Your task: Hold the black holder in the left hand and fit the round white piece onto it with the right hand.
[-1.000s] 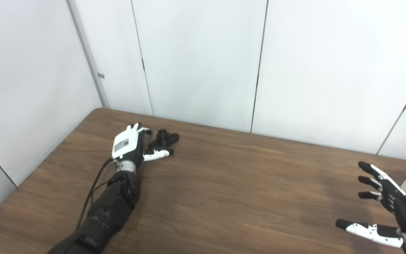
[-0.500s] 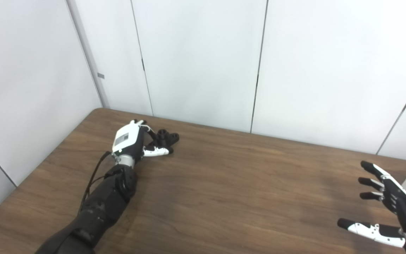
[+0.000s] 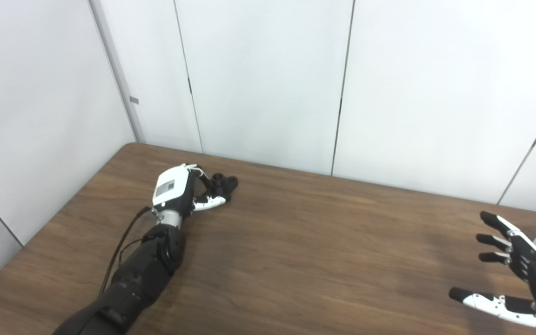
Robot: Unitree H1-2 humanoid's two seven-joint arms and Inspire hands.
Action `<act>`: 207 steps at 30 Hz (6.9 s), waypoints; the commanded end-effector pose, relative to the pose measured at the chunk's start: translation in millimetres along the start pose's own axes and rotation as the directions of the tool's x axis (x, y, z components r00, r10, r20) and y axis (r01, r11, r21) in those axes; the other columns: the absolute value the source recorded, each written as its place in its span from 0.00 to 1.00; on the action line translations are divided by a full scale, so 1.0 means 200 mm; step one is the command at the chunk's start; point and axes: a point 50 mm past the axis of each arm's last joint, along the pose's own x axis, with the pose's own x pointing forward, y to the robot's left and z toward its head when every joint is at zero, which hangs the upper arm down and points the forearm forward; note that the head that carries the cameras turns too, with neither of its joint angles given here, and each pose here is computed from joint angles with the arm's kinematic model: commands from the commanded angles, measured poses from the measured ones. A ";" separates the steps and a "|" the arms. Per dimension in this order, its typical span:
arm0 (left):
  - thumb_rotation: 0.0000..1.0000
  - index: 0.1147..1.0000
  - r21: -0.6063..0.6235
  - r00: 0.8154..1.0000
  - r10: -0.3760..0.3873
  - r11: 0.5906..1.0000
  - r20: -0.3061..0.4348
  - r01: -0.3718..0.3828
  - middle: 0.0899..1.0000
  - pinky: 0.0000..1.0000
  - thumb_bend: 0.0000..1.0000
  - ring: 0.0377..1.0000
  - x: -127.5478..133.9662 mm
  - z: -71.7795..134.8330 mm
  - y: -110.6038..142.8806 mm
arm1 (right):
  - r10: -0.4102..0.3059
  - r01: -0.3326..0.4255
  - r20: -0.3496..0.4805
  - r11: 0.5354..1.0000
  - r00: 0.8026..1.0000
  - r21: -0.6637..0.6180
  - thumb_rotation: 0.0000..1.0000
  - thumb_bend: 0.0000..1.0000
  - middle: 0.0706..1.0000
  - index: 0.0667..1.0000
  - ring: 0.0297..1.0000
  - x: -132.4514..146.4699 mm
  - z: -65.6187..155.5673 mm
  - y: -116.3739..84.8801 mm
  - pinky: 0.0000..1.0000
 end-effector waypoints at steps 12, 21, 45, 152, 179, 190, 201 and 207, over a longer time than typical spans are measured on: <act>0.06 0.42 -0.065 0.977 -0.117 0.989 0.179 0.131 0.86 0.98 0.52 0.97 -0.16 0.10 -0.15 | -0.041 0.043 0.089 0.999 0.995 -0.017 0.00 0.64 0.91 0.86 0.81 0.04 0.09 -0.04 0.69; 0.06 0.41 -0.164 0.869 -0.203 0.938 0.451 0.304 0.88 0.97 0.52 0.97 -0.34 0.37 -0.15 | -0.036 0.040 0.069 0.998 0.997 -0.049 0.00 0.66 0.93 0.88 0.82 0.07 0.13 -0.07 0.72; 0.06 0.41 0.004 0.549 -0.400 0.811 0.734 0.586 0.90 0.96 0.52 1.00 -0.66 0.70 -0.34 | -0.084 0.090 0.109 0.995 0.991 -0.052 0.17 0.70 0.92 0.88 0.80 0.06 0.06 -0.09 0.69; 0.05 0.42 0.127 0.489 -0.507 0.775 0.709 0.619 0.87 0.94 0.52 0.96 -0.78 0.48 -0.30 | 0.045 -0.177 -0.432 0.946 0.901 -0.272 0.25 0.88 0.93 0.81 0.92 0.61 -0.58 -0.44 0.85; 0.05 0.42 0.103 0.500 -0.479 0.788 0.722 0.606 0.86 0.91 0.52 0.94 -0.77 0.47 -0.33 | -0.181 0.066 -0.243 0.906 0.953 -0.418 0.12 0.52 0.69 0.45 0.73 0.60 -0.66 -0.30 0.71; 0.05 0.42 0.106 0.501 -0.473 0.795 0.725 0.597 0.86 0.89 0.52 0.93 -0.76 0.46 -0.34 | -0.186 0.106 -0.171 0.914 0.968 -0.393 0.13 0.52 0.69 0.45 0.73 0.64 -0.50 -0.26 0.70; 0.05 0.42 0.089 0.520 -0.471 0.796 0.713 0.599 0.86 0.92 0.52 0.95 -0.76 0.49 -0.36 | -0.007 0.030 0.067 0.937 0.998 -0.347 0.13 0.52 0.70 0.44 0.76 0.68 0.01 -0.12 0.72; 0.05 0.42 0.113 0.520 -0.492 0.793 0.699 0.598 0.88 0.93 0.52 0.96 -0.76 0.54 -0.35 | 0.134 -0.071 0.160 0.936 0.978 -0.345 0.13 0.52 0.71 0.44 0.74 0.60 0.21 0.01 0.66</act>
